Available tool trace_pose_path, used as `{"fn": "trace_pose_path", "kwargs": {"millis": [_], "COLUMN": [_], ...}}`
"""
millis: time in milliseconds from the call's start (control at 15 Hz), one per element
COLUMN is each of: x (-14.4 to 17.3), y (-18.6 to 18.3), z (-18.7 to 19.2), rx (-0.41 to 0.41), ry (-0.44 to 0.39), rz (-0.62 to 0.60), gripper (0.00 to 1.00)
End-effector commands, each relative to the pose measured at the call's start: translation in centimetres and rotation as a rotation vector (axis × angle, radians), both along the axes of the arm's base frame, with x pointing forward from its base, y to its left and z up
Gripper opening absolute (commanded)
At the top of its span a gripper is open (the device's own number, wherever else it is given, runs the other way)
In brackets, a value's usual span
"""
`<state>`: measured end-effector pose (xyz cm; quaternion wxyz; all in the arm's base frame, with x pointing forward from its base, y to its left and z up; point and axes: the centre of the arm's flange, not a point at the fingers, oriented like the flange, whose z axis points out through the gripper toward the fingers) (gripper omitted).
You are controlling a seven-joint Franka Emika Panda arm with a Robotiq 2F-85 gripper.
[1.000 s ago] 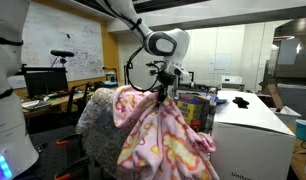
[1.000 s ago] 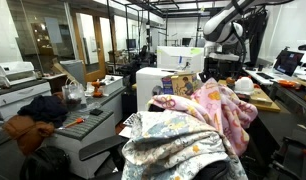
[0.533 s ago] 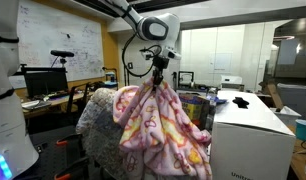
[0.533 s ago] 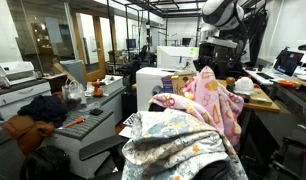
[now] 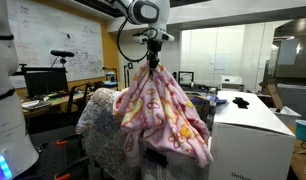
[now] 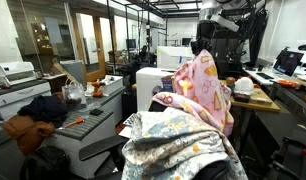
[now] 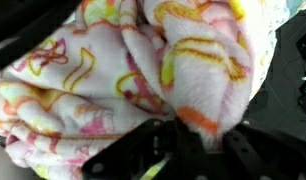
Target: Put the pink blanket over the blue blanket
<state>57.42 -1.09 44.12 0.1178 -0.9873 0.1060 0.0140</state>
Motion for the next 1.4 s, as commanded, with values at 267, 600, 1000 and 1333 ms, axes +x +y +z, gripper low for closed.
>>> {"fn": "trace_pose_path", "kwargs": {"millis": [267, 600, 1000, 1333], "x": [-1.5, -2.9, -3.8, -2.4], "y": [4.1, 7.2, 9.8, 12.1], "z": [5.6, 7.5, 9.1, 8.9], "rx": [0.017, 0.014, 0.035, 0.052], "ry": [-0.074, -0.095, -0.091, -0.070], "rz": [0.127, 0.179, 0.252, 0.315], "gripper": [0.03, 0.03, 0.03, 0.03]}}
